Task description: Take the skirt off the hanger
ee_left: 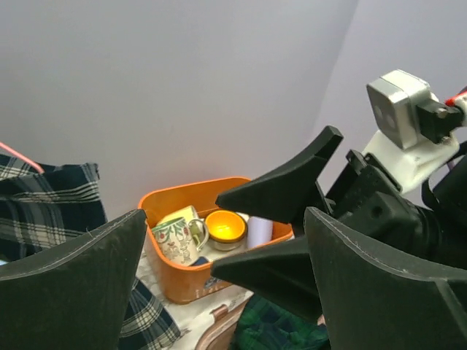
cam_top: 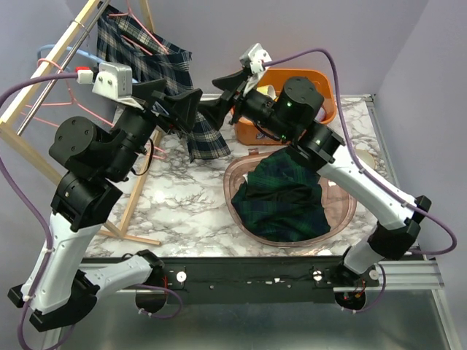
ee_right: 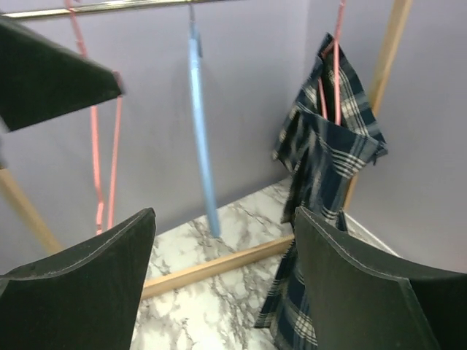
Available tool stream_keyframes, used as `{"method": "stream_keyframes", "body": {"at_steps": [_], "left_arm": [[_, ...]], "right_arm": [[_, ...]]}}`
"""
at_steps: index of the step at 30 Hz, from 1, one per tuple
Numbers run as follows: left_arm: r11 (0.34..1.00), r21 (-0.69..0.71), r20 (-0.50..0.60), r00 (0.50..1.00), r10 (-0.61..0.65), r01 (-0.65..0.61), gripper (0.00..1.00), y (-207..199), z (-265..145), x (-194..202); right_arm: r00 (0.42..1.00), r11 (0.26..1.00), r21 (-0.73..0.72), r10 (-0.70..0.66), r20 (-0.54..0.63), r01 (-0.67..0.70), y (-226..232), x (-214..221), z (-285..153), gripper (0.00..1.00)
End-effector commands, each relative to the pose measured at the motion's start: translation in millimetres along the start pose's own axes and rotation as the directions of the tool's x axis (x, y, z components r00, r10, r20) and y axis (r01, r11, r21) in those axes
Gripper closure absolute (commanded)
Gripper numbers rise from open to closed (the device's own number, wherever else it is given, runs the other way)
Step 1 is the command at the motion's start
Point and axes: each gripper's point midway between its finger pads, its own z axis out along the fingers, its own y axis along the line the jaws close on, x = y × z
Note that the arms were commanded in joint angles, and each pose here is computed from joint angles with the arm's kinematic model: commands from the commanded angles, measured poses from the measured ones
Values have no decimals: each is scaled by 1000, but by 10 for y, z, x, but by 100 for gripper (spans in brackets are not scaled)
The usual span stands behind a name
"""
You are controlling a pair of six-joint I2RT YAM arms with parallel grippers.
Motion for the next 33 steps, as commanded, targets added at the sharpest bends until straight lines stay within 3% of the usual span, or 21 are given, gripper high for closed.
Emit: {"method": "stream_keyframes", "body": {"at_steps": [1, 7, 15, 20, 26, 33], "left_arm": [[996, -86, 0, 999, 36, -36, 2, 174, -163, -76], [1000, 26, 5, 1000, 8, -8, 1, -21, -381, -159], [978, 207, -45, 999, -17, 26, 1, -336, -619, -116], [973, 229, -80, 997, -22, 40, 1, -363, -711, -23], [957, 284, -124, 992, -28, 63, 1, -465, -745, 77], [910, 409, -70, 997, -38, 64, 1, -687, -886, -118]], "right_arm": [[995, 989, 141, -42, -88, 54, -429, 274, 279, 16], [992, 973, 215, -55, -113, 79, -762, 419, 558, 9], [995, 981, 177, -69, -77, 81, -977, 812, 1018, 5], [992, 978, 170, -123, -3, 122, -1051, 827, 1210, 6], [986, 951, 279, -158, 59, 136, -1350, 898, 1329, 9], [982, 968, 213, -160, 99, 137, -1320, 1063, 1508, 16]]}}
